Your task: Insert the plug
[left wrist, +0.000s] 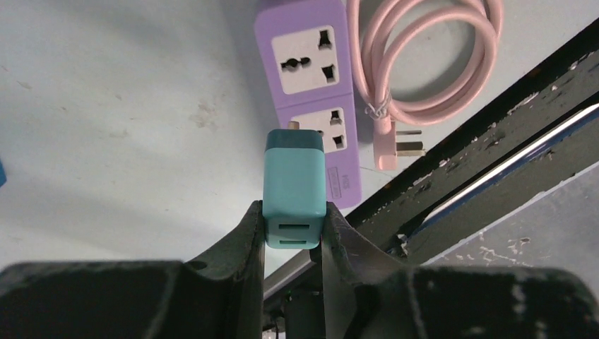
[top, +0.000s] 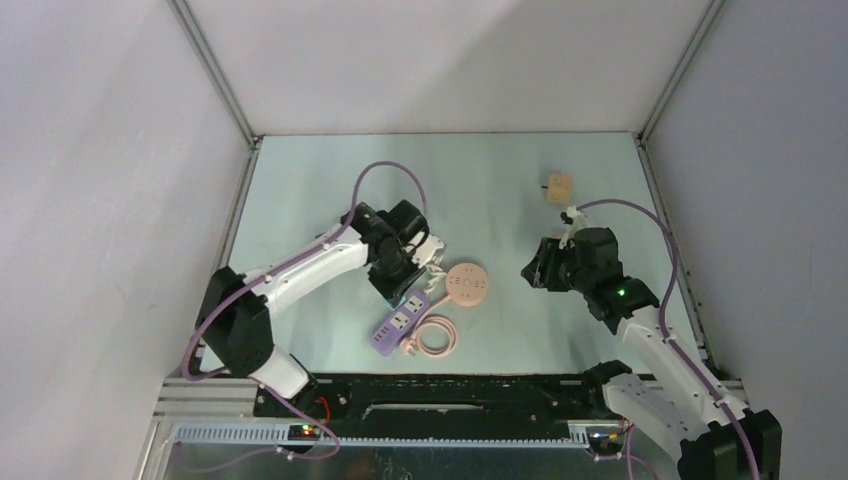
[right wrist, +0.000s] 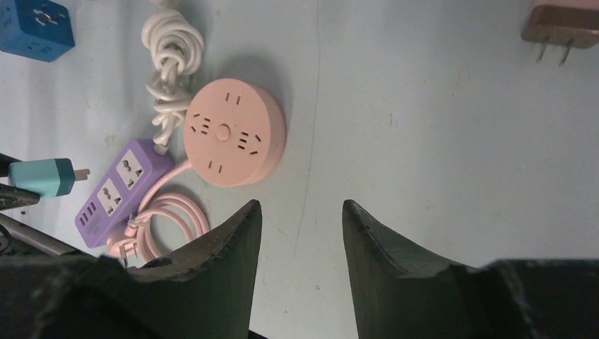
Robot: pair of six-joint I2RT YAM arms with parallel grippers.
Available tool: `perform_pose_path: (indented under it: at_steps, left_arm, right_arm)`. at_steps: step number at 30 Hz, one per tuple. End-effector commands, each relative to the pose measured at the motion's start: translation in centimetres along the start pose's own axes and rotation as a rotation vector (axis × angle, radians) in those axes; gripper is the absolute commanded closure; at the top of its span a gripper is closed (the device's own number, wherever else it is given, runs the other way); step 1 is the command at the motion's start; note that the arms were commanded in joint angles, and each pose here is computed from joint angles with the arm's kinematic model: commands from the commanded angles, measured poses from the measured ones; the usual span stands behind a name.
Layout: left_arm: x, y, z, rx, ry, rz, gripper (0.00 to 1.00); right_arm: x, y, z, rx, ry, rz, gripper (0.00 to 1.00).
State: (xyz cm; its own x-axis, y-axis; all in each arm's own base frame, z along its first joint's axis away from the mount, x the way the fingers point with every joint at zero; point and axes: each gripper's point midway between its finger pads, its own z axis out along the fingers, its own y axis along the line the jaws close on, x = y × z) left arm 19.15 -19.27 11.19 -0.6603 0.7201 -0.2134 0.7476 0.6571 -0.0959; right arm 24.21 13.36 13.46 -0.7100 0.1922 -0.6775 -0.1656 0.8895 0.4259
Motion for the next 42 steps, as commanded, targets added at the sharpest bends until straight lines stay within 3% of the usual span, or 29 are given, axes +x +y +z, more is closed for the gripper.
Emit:
perform_pose_path:
  at_steps: [1,11,42]
  left_arm:
    - [-0.2,-1.1,-0.8,-0.025,0.019,0.026,1.0]
    - [1.8,-3.3,0.4,-0.005,0.124,0.038,1.0]
    - [2.5,-3.1,4.3,-0.022,0.194,-0.019,1.0]
  right_arm:
    - [1.3,-0.5,-0.1,-0.005,0.042,0.002,0.51]
    - [1.9,-0.5,0.4,-0.017,0.063,0.005,0.52]
    - [2.1,-0.3,1.0,-0.031,0.083,0.024,0.52]
